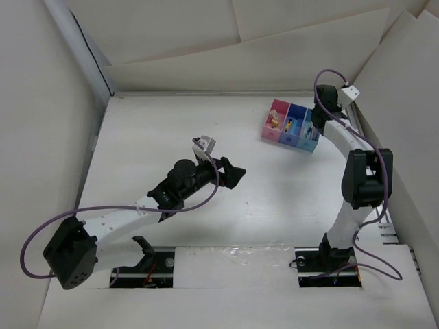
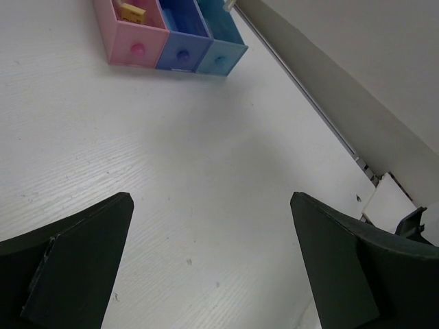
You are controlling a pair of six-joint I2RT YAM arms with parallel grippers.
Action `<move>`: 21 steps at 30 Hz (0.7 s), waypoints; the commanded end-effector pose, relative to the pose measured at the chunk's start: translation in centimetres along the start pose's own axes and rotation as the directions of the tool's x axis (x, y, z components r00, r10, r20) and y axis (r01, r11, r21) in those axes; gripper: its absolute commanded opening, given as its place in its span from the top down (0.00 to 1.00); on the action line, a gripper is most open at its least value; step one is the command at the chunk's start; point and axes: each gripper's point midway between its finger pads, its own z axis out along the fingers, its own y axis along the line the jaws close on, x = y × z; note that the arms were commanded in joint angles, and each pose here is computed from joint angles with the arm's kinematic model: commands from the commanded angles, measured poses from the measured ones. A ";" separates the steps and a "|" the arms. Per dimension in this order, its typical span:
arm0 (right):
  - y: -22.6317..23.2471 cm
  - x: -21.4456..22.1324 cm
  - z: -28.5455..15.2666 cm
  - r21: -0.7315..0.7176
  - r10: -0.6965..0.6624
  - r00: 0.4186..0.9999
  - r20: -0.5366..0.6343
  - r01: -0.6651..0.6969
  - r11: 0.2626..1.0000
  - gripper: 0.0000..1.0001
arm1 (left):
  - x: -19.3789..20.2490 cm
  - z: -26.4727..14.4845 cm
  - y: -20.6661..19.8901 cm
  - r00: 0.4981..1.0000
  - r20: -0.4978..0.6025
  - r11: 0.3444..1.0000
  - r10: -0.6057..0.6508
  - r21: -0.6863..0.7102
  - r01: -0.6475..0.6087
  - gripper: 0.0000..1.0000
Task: Sort the stationery into containers
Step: Place the pen in the storage box.
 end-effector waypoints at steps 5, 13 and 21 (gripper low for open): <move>0.6 -2.3 0.9 0.023 -0.065 0.996 0.053 0.064 0.998 0.99 | -2.3 -1.1 -1.5 0.995 0.098 0.998 0.005 0.064 -0.012 0.00; 0.1 0.6 2.6 0.049 -0.109 0.994 -0.005 0.110 0.993 0.92 | -3.1 -1.8 -1.8 0.991 0.134 0.997 -0.005 0.075 -0.005 0.00; 0.4 1.6 2.6 0.032 -0.124 0.992 -0.032 0.125 0.992 0.74 | -3.4 -2.4 -2.2 0.988 0.154 0.995 -0.016 0.098 0.000 0.00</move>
